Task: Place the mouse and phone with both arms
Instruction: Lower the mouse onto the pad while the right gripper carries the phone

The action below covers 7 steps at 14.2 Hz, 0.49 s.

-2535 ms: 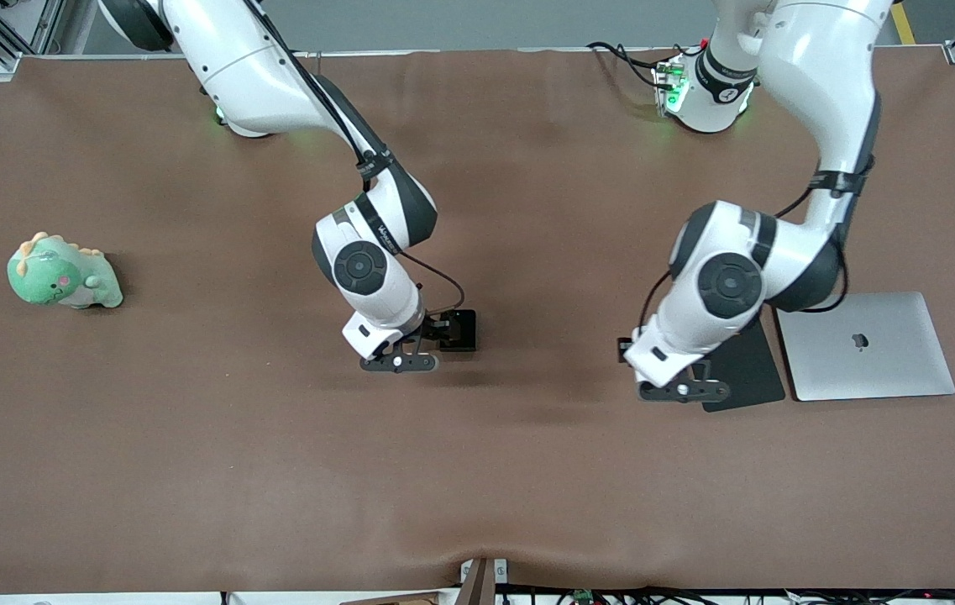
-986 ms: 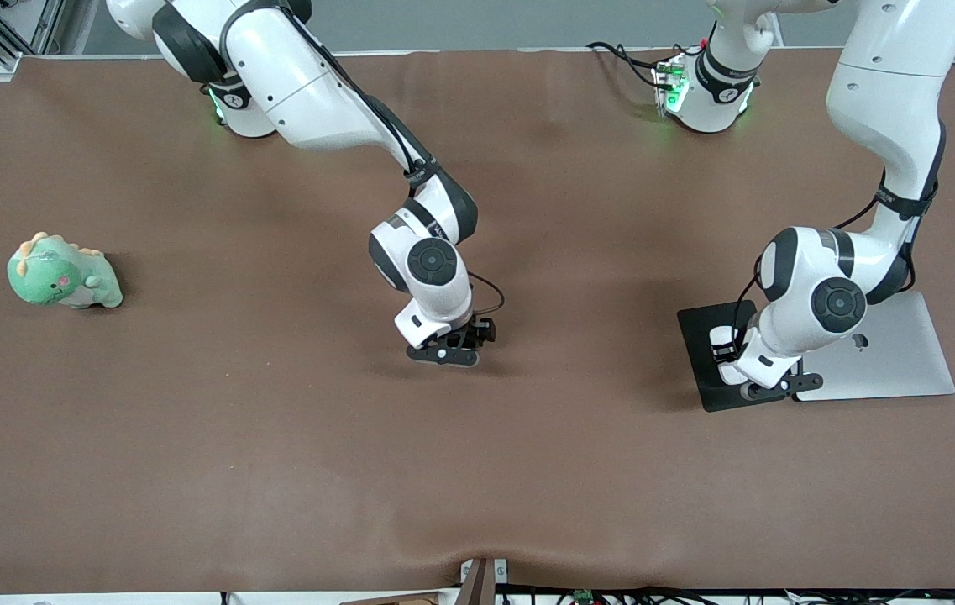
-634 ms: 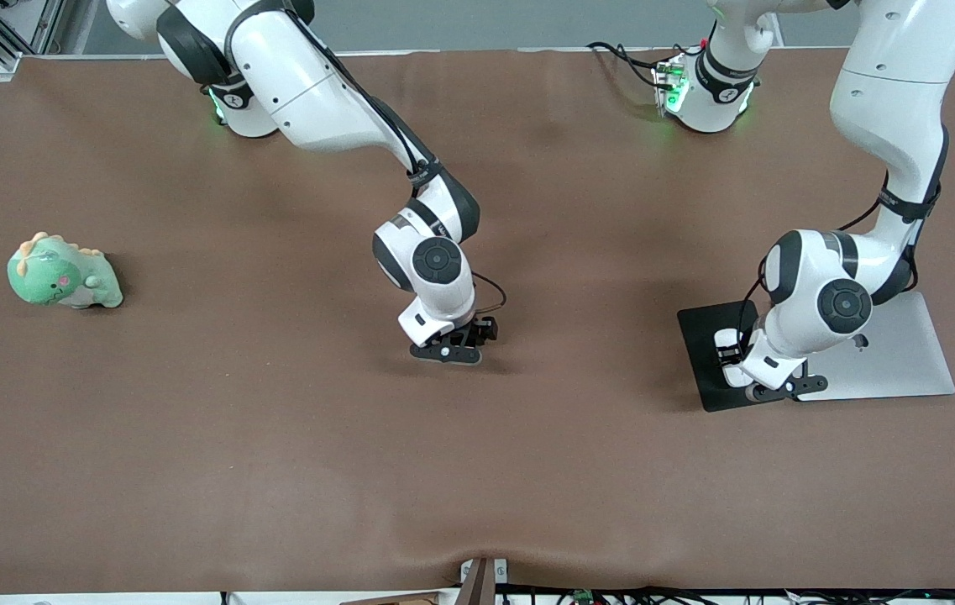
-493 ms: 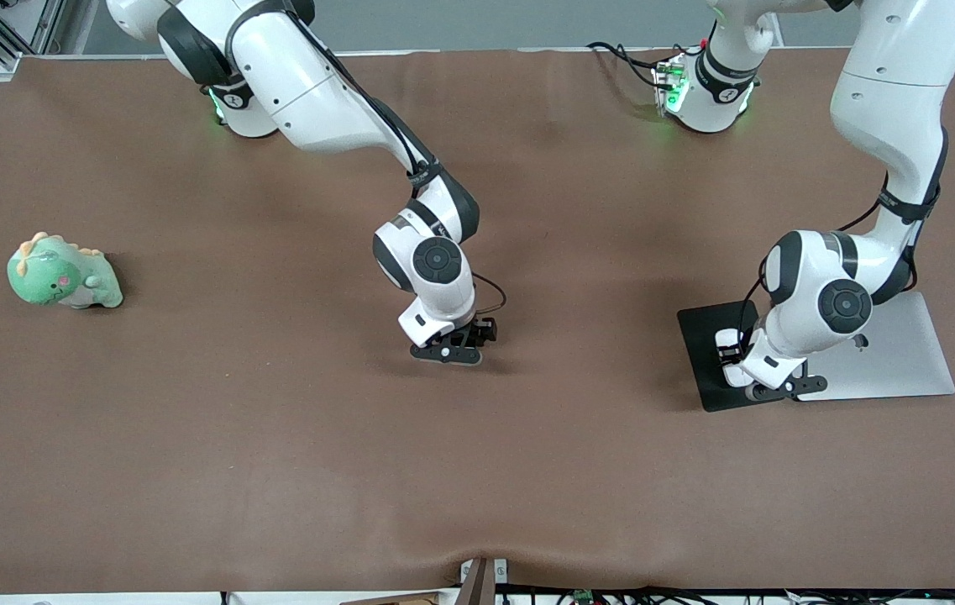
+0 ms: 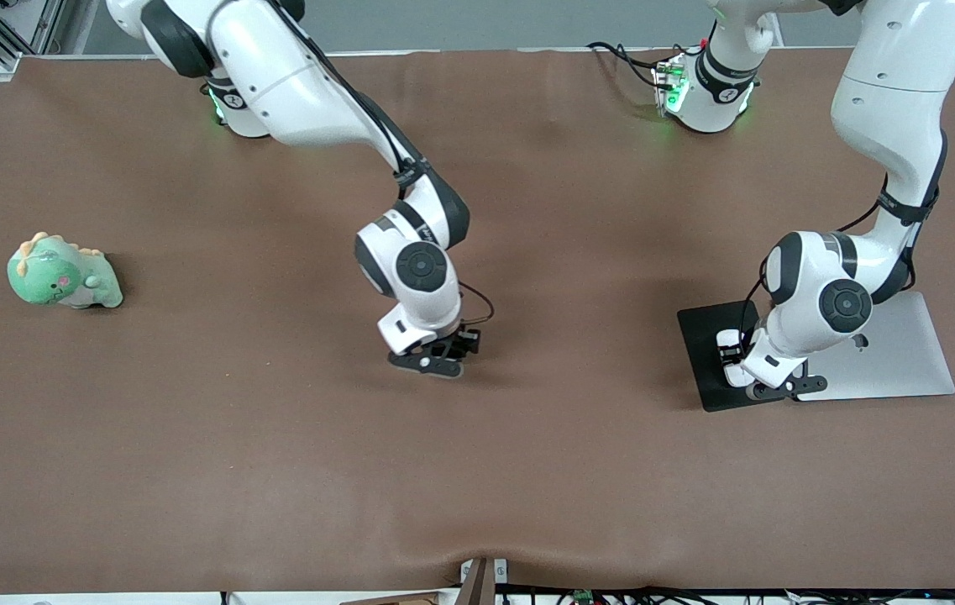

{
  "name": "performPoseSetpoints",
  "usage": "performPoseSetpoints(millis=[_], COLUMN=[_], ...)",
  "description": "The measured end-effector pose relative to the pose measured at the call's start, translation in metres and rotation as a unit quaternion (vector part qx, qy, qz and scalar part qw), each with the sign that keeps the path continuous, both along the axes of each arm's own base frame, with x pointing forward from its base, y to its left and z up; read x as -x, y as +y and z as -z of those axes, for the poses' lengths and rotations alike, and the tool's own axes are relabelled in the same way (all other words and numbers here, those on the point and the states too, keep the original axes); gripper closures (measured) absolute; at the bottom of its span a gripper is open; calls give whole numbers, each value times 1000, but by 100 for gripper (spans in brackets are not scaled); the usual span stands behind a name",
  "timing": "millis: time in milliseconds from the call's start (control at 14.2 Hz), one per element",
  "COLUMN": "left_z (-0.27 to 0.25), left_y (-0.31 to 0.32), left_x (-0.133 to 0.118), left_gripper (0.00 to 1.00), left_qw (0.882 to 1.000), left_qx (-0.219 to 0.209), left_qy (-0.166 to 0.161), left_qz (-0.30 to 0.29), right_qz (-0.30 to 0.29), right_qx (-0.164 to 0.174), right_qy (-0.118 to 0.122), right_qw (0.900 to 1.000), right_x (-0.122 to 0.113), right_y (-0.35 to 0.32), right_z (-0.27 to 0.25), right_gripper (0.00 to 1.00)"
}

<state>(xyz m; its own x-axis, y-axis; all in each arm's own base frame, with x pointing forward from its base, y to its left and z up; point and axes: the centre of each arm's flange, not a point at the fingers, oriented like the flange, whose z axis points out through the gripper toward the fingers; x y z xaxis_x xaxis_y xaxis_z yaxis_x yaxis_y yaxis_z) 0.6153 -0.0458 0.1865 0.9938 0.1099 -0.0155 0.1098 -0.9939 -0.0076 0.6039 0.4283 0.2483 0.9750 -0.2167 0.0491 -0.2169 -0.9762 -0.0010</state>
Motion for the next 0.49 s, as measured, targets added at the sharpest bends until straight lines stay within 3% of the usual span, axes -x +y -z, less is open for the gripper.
performPoseSetpoints(millis=[352,493], left_z=[4,4], left_y=[-2,-3], left_x=[0,0], left_gripper=[38,23], left_qw=[1000,1000], left_qx=[1,2], left_qy=[-2,-3], left_qz=[2,2], right_qz=[45,44], right_qx=[12,15], right_qy=[24,37], right_qw=[999,998], right_x=[-69,-81], right_y=[-173,-240], right_z=[-114,-108], right_gripper=[18,18])
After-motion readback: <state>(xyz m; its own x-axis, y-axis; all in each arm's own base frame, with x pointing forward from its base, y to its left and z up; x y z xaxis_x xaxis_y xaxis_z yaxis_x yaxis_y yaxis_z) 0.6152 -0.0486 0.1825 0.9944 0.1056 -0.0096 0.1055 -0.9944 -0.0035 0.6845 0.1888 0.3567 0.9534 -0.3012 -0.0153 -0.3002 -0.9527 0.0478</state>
